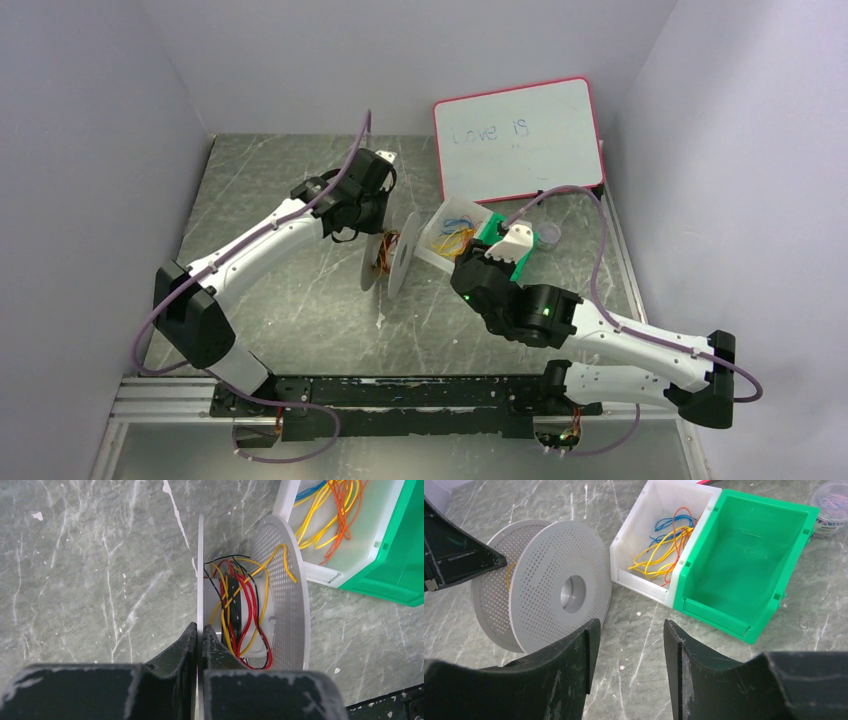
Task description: Wrap the cables
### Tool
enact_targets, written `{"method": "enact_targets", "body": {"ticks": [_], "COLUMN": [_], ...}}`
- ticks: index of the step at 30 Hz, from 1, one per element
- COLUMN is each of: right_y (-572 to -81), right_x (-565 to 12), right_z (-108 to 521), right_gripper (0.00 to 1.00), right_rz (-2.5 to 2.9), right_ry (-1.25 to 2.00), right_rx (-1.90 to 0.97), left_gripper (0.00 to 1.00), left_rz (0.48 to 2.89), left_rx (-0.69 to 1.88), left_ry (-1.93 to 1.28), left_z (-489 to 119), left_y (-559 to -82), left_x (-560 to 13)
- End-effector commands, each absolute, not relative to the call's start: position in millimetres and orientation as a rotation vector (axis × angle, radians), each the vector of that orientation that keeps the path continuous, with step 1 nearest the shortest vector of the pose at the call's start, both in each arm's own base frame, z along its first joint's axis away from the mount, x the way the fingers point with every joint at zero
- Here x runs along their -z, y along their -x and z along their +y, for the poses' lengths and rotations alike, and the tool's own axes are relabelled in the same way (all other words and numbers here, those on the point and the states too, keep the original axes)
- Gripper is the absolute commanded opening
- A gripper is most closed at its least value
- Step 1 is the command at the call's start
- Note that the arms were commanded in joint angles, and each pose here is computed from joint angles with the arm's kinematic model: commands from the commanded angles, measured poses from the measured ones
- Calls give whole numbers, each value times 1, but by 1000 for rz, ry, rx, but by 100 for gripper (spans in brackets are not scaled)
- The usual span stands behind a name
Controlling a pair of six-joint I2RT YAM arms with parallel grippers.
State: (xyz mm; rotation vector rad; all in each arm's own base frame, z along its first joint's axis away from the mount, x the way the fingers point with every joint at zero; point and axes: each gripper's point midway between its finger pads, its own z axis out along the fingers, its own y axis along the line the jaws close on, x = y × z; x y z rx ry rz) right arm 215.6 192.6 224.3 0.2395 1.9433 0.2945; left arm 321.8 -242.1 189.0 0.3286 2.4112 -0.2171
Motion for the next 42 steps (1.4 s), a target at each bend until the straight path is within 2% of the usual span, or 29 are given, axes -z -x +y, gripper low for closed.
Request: {"method": "enact_targets", "body": {"ticks": [1, 15, 32, 42], "right_y": [-218, -219, -218, -219], "right_x": [-226, -223, -219, -216], "right_z": [190, 194, 196, 196], "right_gripper": [53, 53, 53, 56], "right_rz": [1931, 1937, 1952, 1955], "right_ry": [-257, -254, -252, -249], "right_rx": [-283, -279, -278, -274], "left_gripper": [7, 7, 7, 33], "left_rz": [2342, 2338, 2374, 2381], "left_rx": [235, 299, 294, 273], "left_ry": [-330, -374, -373, -367], "left_z": [-240, -246, -260, -259], "left_y": [-314, -291, -290, -292], "left_x": [-220, -218, -200, -197]}}
